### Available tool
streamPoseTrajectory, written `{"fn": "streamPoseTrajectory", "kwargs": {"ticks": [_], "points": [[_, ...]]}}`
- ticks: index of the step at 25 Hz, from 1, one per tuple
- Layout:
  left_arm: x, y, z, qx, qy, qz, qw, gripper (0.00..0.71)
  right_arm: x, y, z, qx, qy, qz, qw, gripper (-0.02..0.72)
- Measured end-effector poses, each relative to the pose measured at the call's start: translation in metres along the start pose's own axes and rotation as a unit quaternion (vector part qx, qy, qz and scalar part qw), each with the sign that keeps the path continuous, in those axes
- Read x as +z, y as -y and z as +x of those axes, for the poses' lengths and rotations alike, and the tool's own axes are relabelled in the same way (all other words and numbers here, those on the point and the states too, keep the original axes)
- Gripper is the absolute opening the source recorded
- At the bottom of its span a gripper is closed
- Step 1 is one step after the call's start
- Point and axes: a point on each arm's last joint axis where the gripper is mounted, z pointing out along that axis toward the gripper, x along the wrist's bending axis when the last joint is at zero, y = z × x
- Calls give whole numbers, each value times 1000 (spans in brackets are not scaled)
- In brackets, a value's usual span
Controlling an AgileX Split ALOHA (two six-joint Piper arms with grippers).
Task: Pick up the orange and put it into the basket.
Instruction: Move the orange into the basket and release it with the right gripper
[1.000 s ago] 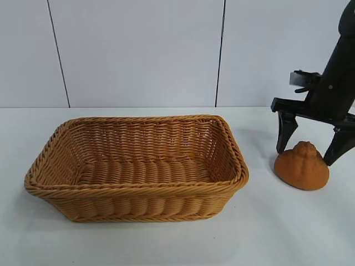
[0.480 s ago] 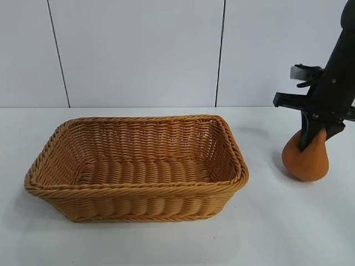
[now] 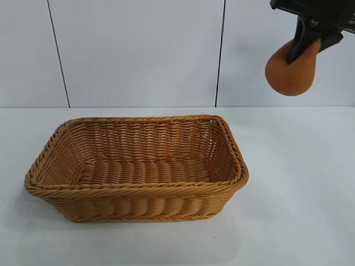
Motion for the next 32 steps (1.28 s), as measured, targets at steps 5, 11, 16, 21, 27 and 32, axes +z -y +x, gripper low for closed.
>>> {"fn": "streamPoseTrajectory", "kwargs": {"ticks": [5,11,16,21,27,32], "points": [[0,0,0,0,0,0,1000,640,17,8,70,-56,-37,-20,998,33],[0,0,0,0,0,0,1000,640,60,18,113,-85,-57,-20,995,33],[0,0,0,0,0,0,1000,640,115,25,110,-78,-47,10,996,33],[0,0,0,0,0,0,1000,640,162,40,103,-74,-31,60,995,33],[0,0,0,0,0,0,1000,640,168,42,102,-72,-30,68,995,67],[0,0,0,0,0,0,1000,640,159,36,106,-81,-29,84,993,506]]}}
